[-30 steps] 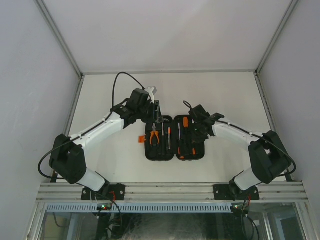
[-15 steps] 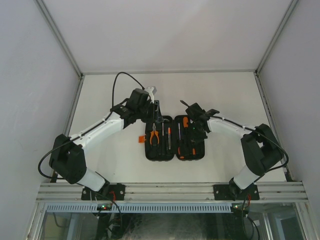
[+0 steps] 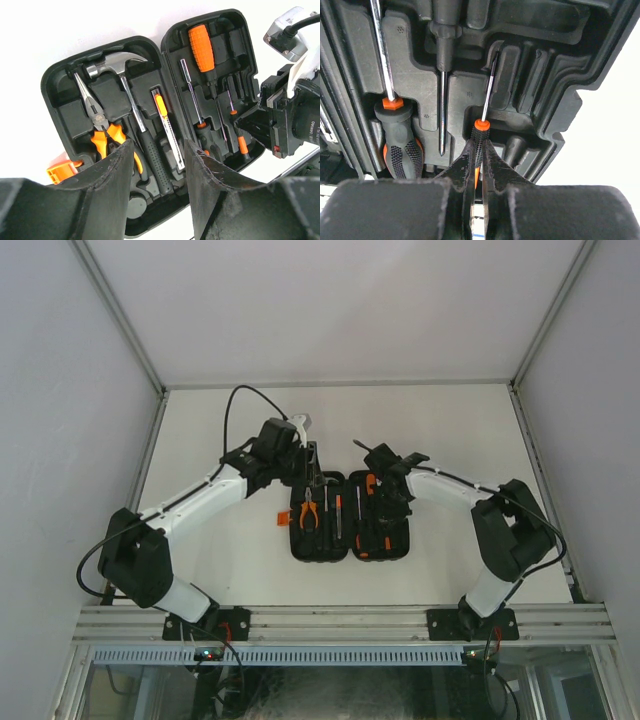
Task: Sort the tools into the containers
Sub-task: Pick up the screwdriver from the center of the board.
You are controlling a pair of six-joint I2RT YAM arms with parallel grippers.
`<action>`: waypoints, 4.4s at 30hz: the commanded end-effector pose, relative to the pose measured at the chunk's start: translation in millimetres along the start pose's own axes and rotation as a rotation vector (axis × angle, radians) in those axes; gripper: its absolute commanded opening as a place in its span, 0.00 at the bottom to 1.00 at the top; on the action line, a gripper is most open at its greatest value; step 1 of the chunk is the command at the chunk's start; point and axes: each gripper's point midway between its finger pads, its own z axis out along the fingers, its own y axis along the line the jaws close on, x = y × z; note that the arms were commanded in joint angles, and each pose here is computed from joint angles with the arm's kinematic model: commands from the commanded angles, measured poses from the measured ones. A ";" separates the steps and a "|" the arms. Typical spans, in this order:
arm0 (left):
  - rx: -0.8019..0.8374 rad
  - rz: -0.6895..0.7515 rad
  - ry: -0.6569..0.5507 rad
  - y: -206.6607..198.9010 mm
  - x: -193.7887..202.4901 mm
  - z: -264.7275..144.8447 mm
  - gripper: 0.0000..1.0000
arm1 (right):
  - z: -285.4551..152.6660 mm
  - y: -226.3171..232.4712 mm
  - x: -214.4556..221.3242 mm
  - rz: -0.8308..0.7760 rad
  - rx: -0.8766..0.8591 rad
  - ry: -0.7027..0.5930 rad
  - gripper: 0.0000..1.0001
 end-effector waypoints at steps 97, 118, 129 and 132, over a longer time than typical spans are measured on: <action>-0.550 -0.141 0.211 230.3 -40.4 46.4 0.47 | -70.2 10.4 -57.4 0.024 -0.260 -0.472 0.36; -0.612 -0.175 0.291 247.5 -21.2 55.5 0.29 | -66.9 6.9 -55.2 0.024 -0.247 -0.467 0.36; -0.543 -0.171 0.210 224.1 -42.5 36.2 0.10 | -86.9 -3.4 -67.6 0.072 -0.230 -0.560 0.37; -0.480 -0.155 0.141 203.4 -58.5 21.2 0.08 | -104.3 -6.8 -77.2 0.095 -0.249 -0.644 0.40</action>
